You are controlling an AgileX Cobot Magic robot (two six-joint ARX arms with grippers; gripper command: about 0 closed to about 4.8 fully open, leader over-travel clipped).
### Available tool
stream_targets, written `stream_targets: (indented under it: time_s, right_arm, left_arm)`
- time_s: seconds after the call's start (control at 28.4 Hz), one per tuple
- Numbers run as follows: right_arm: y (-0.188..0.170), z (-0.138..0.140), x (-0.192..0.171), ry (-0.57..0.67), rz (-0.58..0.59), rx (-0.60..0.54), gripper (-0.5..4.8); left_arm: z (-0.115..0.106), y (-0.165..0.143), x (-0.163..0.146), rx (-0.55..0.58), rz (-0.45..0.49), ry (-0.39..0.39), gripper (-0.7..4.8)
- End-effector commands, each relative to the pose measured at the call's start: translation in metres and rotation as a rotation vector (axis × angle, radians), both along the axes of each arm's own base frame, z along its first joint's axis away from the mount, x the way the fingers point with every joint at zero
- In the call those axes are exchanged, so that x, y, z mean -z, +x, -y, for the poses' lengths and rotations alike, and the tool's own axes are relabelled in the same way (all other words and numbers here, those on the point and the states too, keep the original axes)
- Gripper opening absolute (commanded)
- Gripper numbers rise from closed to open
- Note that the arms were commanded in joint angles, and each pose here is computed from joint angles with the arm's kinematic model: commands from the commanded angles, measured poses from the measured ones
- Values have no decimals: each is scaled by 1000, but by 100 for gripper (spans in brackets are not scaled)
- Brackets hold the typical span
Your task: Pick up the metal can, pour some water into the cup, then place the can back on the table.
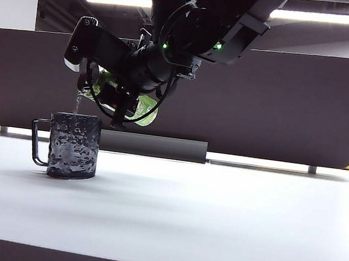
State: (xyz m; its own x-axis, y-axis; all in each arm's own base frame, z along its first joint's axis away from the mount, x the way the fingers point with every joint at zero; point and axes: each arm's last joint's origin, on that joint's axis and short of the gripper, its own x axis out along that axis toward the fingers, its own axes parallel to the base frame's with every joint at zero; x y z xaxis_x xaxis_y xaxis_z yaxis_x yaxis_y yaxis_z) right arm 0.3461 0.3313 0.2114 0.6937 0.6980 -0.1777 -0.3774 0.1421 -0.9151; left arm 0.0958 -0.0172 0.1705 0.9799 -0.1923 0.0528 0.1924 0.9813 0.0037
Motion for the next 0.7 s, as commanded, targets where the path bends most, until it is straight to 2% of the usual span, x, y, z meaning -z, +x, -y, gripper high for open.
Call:
stream_targets:
  time_s: [0.04, 0.7]
  right_arm:
    - [0, -1, -13, 24, 83, -6, 184]
    - [0, -1, -13, 6, 102, -9, 184]
  left_arm:
    - [0, 0, -2, 1, 12, -5, -5]
    - [0, 0, -2, 1, 12, -5, -5]
